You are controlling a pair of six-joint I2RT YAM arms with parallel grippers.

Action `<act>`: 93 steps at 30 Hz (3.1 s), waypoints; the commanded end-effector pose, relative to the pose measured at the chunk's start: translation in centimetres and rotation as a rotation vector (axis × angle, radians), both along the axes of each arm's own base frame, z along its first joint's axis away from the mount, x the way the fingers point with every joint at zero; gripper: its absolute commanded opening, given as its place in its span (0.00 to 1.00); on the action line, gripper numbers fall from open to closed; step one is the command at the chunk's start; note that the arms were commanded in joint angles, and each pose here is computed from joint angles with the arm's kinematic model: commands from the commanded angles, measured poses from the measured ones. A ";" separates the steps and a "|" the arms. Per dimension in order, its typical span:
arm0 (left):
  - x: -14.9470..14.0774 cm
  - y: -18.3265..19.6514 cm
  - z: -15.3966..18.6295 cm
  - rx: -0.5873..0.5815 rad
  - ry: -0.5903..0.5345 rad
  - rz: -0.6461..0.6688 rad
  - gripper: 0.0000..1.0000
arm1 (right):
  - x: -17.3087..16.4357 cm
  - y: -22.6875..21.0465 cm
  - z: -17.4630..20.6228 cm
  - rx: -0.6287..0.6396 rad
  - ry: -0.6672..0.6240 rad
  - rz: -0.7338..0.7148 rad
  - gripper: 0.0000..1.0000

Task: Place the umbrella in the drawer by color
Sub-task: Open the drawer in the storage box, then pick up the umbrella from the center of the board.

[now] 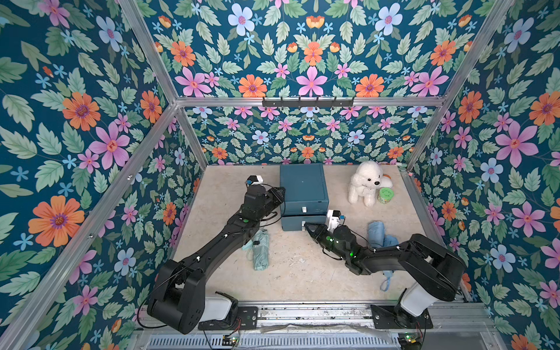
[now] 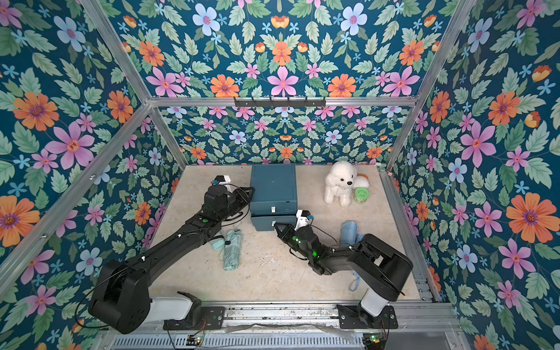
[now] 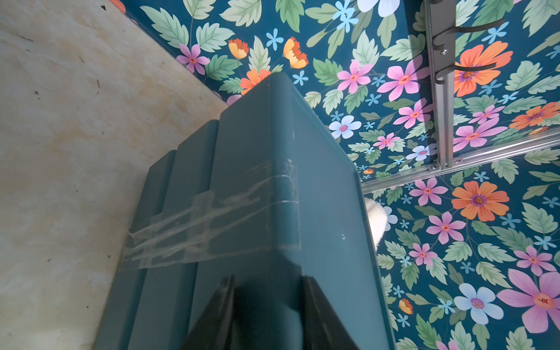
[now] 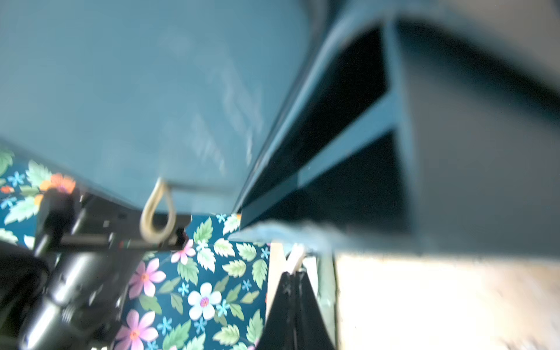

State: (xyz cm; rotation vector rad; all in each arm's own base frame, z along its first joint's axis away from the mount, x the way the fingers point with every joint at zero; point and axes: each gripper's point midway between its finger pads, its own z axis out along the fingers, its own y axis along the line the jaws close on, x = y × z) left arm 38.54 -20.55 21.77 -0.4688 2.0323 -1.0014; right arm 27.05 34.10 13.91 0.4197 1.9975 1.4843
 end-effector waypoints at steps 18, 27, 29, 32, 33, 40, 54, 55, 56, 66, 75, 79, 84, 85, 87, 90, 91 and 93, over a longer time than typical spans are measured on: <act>-2.0 0.7 -6.0 0.088 0.234 0.001 0.37 | -11.5 -2.1 -3.3 -0.228 0.009 0.058 0.00; -1.9 0.8 -4.8 0.113 0.211 -0.008 0.41 | -11.8 -3.5 -3.5 -0.465 -0.015 0.088 0.55; -1.8 0.9 -3.9 0.124 0.193 -0.005 0.43 | -11.9 -5.9 -3.1 -0.555 -0.014 0.059 0.58; -1.4 0.9 -2.7 0.136 0.168 -0.010 0.44 | -11.6 -10.2 -0.9 -0.672 -0.022 -0.024 0.60; -1.3 0.8 -2.3 0.138 0.162 -0.014 0.45 | -11.3 -12.3 0.2 -0.730 -0.017 -0.079 0.60; -0.9 0.8 0.4 0.136 0.102 -0.016 0.50 | -6.2 -24.2 3.2 -1.009 0.195 -0.387 0.58; -2.1 1.5 5.0 0.221 -0.040 -0.073 0.50 | 0.3 -29.2 -4.0 -1.003 0.410 -0.412 0.61; -2.2 1.6 5.0 0.231 -0.045 -0.081 0.50 | 0.3 -29.4 -4.2 -1.016 0.420 -0.422 0.61; -2.3 1.6 5.0 0.240 -0.049 -0.090 0.50 | 0.3 -29.6 -4.4 -1.024 0.425 -0.432 0.61; -2.8 1.4 4.5 0.273 -0.047 -0.147 0.49 | 1.2 -29.3 -8.7 -1.048 0.493 -0.382 0.62; -3.6 0.5 2.2 0.309 -0.035 -0.245 0.47 | 0.7 -28.1 -11.9 -1.005 0.515 -0.308 0.47; -4.1 -0.2 2.5 0.303 -0.061 -0.298 0.49 | 0.4 -28.2 -12.2 -1.014 0.518 -0.303 0.16; -3.9 0.0 3.4 0.317 -0.104 -0.290 0.53 | 1.0 -27.6 -7.6 -1.049 0.424 -0.348 0.00; -3.8 0.1 3.4 0.321 -0.104 -0.283 0.54 | 1.1 -26.8 -5.5 -1.045 0.382 -0.356 0.00; -3.6 0.3 3.5 0.329 -0.101 -0.272 0.54 | 1.1 -25.4 -1.5 -1.036 0.304 -0.375 0.00; -3.1 0.6 3.4 0.348 -0.098 -0.251 0.55 | 0.6 -22.4 5.5 -0.996 0.169 -0.380 0.00; -3.0 0.6 3.4 0.353 -0.096 -0.247 0.55 | 0.1 -20.9 7.4 -0.985 0.124 -0.363 0.00; -2.7 0.6 3.3 0.356 -0.093 -0.243 0.55 | -0.9 -17.7 9.9 -0.958 0.059 -0.308 0.00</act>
